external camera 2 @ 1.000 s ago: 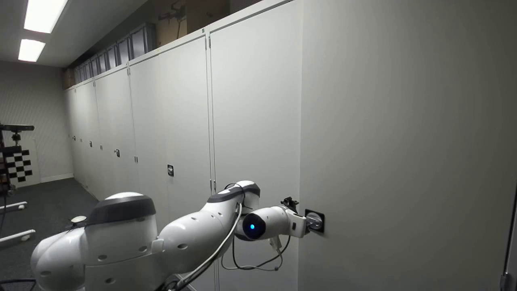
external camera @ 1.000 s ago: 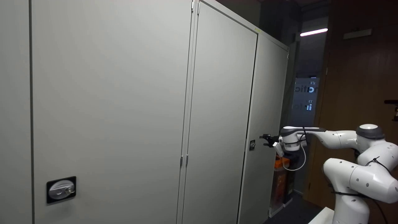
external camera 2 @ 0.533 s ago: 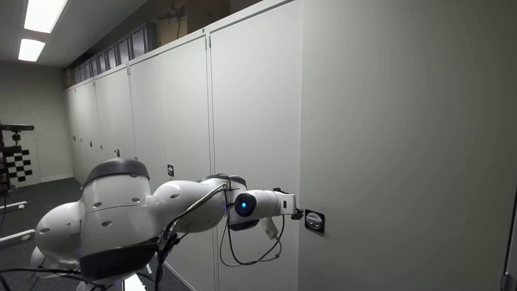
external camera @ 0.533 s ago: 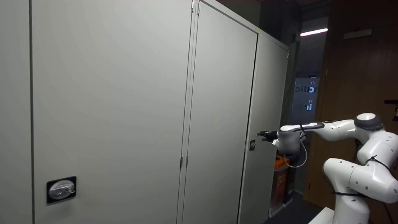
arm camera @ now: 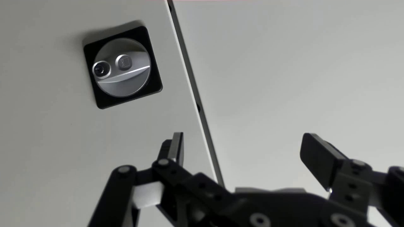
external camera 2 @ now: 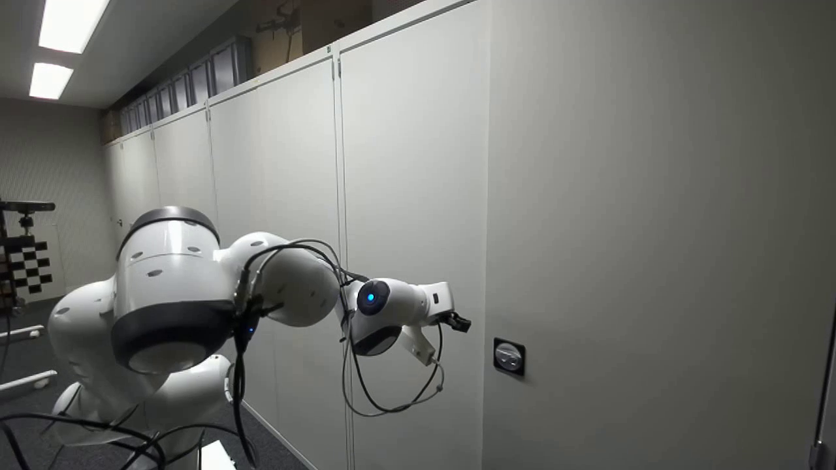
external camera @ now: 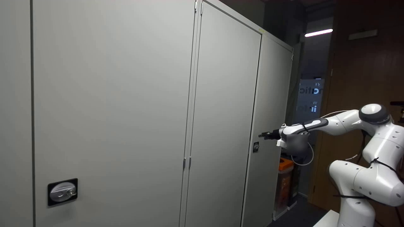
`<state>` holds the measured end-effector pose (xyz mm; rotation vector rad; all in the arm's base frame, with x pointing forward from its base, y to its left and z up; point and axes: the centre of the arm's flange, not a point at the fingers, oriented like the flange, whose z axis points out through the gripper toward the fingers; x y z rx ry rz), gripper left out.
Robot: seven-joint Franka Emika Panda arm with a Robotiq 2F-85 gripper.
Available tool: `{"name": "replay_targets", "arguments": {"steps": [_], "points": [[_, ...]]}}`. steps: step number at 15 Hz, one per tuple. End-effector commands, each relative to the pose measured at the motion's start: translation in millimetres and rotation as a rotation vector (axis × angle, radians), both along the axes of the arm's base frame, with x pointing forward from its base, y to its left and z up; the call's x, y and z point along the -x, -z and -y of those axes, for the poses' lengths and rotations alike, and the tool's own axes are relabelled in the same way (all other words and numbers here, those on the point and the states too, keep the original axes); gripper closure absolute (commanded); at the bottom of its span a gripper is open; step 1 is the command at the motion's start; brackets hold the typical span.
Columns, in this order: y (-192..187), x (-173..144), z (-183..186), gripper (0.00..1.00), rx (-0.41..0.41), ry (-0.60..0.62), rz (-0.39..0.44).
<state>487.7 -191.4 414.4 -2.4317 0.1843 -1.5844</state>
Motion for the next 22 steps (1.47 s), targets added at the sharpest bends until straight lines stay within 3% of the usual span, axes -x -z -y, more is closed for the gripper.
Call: {"name": "replay_targets", "arguments": {"steps": [1,6,18,22], "points": [[-28.5,16.9,-19.5,0.00,0.161,-0.027,-0.061],[-53.8,22.8,-30.4,0.00,0.310,-0.088,-0.122],[-107.9,43.9,-43.3,0.00,0.260,-0.286,-0.377],[-114.7,51.1,-52.2,0.00,0.326,-0.307,-0.463]]}}
